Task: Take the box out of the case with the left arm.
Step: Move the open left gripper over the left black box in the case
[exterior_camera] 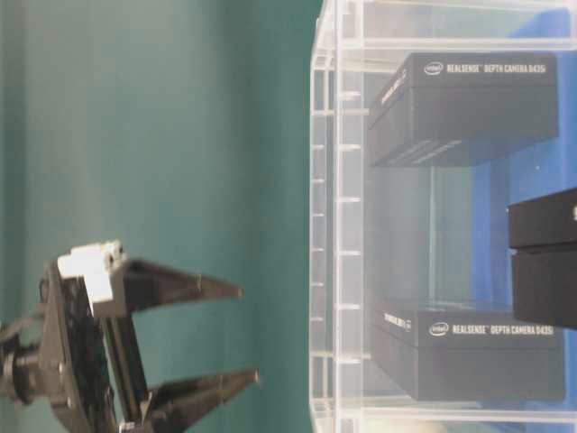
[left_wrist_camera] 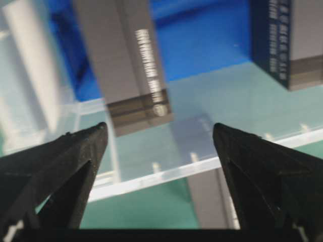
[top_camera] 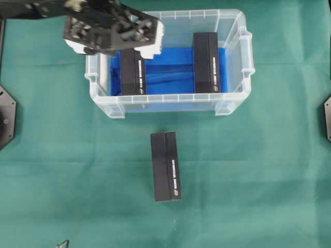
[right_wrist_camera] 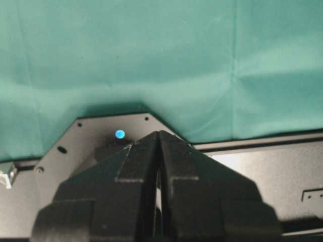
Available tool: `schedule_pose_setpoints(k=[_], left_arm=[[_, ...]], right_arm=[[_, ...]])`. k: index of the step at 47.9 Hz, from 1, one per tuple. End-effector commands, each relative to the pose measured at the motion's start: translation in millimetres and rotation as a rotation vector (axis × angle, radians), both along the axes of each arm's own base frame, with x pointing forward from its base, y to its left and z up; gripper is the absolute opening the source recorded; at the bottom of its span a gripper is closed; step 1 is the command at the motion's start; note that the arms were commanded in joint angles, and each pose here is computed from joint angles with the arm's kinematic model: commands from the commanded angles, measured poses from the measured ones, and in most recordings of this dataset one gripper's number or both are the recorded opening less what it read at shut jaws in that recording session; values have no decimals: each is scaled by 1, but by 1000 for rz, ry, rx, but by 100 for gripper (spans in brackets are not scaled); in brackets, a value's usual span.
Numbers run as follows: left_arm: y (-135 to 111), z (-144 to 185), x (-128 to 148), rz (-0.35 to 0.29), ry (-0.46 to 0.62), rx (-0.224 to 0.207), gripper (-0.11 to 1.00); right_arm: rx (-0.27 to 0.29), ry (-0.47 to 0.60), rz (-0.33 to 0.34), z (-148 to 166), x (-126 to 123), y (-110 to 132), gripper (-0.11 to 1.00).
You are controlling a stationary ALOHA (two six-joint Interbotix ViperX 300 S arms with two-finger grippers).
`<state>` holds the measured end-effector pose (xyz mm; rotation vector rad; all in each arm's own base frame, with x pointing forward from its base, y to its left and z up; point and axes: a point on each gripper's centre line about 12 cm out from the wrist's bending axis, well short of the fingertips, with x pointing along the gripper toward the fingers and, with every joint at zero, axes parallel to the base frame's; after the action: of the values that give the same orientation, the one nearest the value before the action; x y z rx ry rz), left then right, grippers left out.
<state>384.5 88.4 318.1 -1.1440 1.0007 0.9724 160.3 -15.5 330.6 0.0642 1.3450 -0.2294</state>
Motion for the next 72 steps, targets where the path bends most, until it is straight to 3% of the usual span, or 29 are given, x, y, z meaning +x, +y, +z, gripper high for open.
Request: schedule_pose_setpoints(k=[1,13,72], left_arm=[[-1,17,5,-9,-37,10,81],[-1,14,1,-4,5,2,81],[-1,11,0,1,14,2,81]], right_arm=[[-2,-11,2,3,1,0,0],[-2,-12,2,3,1,0,0],[-2,-13,3,3,1,0,0]])
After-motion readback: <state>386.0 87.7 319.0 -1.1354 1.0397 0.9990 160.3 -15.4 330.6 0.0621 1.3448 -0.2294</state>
